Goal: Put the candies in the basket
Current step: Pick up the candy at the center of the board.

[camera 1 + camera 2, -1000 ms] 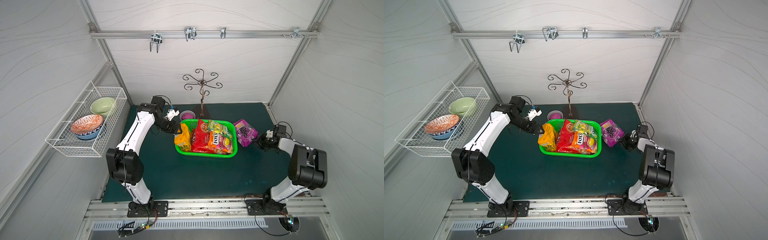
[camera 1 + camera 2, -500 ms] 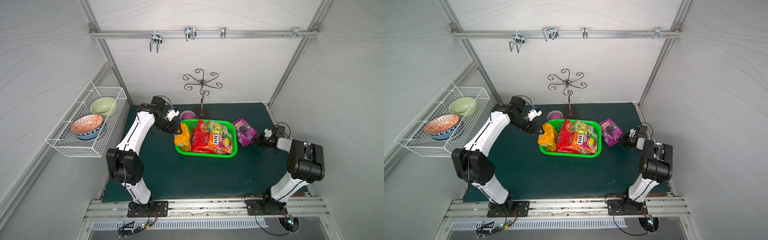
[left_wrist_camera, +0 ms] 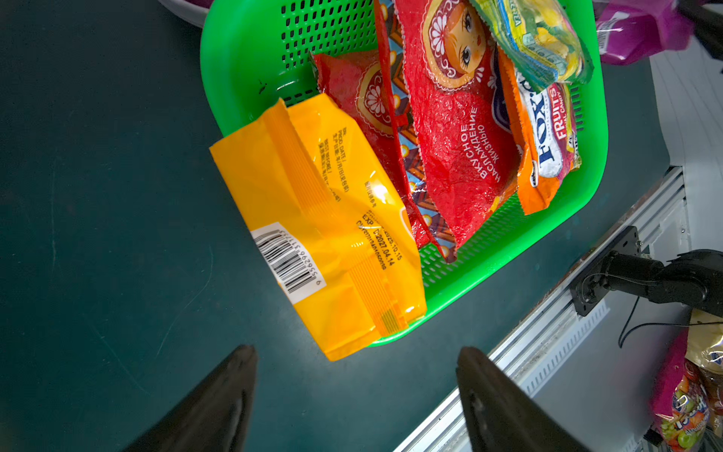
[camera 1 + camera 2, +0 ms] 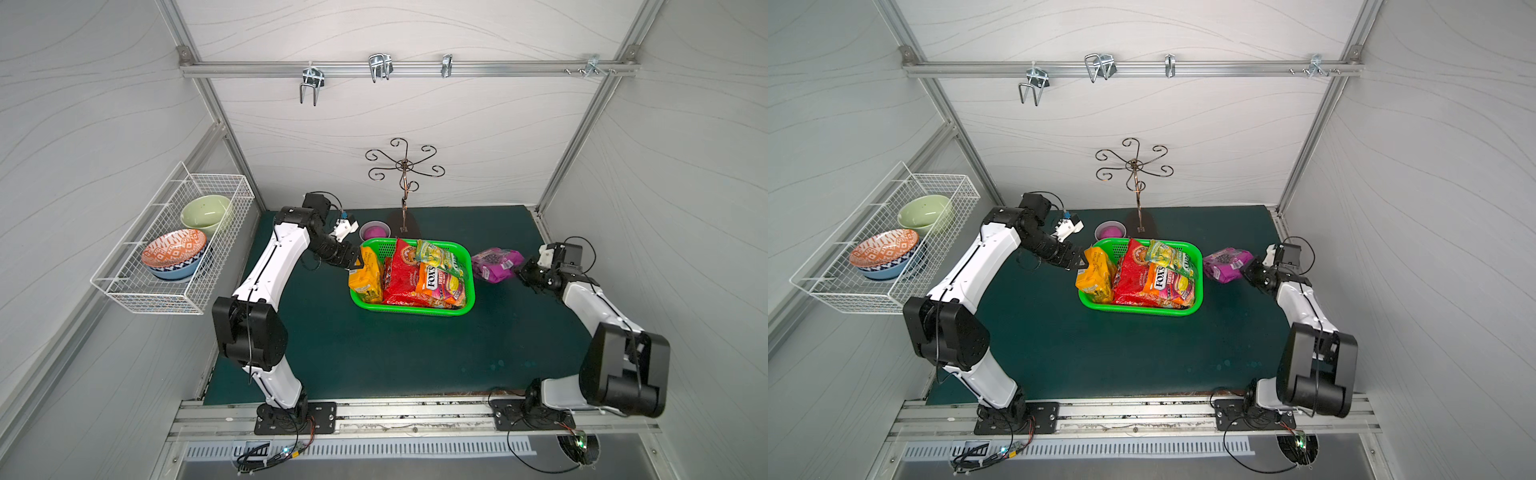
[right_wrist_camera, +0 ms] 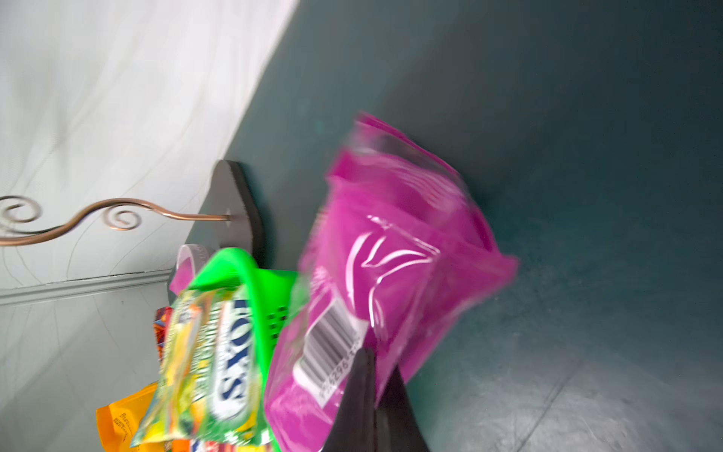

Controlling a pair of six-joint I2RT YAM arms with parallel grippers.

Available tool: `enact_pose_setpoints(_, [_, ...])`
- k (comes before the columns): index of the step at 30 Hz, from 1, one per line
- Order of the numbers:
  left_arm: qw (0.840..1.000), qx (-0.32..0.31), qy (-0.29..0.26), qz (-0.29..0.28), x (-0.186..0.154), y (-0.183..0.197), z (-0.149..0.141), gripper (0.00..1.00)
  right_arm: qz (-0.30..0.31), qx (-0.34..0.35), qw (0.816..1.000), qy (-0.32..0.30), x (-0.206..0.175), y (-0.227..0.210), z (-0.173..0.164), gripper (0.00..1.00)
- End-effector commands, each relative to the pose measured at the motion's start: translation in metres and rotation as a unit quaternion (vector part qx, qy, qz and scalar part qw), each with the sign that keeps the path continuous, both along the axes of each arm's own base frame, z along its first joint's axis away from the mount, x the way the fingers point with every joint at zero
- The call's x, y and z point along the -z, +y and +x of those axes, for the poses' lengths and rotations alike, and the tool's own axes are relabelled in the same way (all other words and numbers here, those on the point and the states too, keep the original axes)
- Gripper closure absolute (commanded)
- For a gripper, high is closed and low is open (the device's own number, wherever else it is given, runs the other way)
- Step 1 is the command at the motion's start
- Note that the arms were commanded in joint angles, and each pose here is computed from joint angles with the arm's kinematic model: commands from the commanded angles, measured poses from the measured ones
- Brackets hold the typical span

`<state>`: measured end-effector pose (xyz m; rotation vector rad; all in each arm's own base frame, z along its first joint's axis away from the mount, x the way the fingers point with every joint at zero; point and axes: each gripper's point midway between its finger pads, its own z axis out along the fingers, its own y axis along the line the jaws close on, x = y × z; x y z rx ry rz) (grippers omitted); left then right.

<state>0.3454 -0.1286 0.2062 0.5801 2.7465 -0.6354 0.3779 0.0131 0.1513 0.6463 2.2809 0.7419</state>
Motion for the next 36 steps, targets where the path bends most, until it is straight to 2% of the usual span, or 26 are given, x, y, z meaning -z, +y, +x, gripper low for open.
enact_pose_setpoints(1, [1.000, 0.006, -0.023, -0.008, -0.013, -0.003, 0.005, 0.16, -0.059, -0.008, 0.996, -0.068, -0.065, 0.003, 0.000, 1.00])
enact_pose_setpoints(6, [1.000, 0.002, -0.021, -0.006, -0.012, -0.003, 0.009, 0.16, -0.099, -0.028, 0.986, -0.130, -0.133, 0.020, -0.005, 1.00])
enact_pose_setpoints(13, [0.998, -0.047, -0.028, 0.021, -0.002, 0.007, 0.030, 0.16, -0.121, -0.072, 0.973, -0.185, -0.192, 0.054, -0.019, 1.00])
enact_pose_setpoints(21, [0.993, -0.094, -0.062, 0.023, -0.011, 0.006, 0.085, 0.15, -0.101, -0.166, 0.949, -0.249, -0.252, 0.113, -0.036, 1.00])
enact_pose_setpoints(28, [0.990, -0.126, -0.052, 0.021, 0.016, 0.004, 0.115, 0.20, -0.084, -0.217, 0.932, -0.278, -0.280, 0.143, -0.060, 1.00])
enact_pose_setpoints(33, [0.987, -0.147, -0.052, 0.026, 0.036, 0.004, 0.131, 0.24, -0.090, -0.248, 0.920, -0.289, -0.285, 0.157, -0.074, 1.00])
enact_pose_setpoints(36, [0.988, -0.138, -0.053, 0.044, 0.051, 0.001, 0.140, 0.27, -0.093, -0.260, 0.916, -0.292, -0.284, 0.161, -0.078, 1.00])
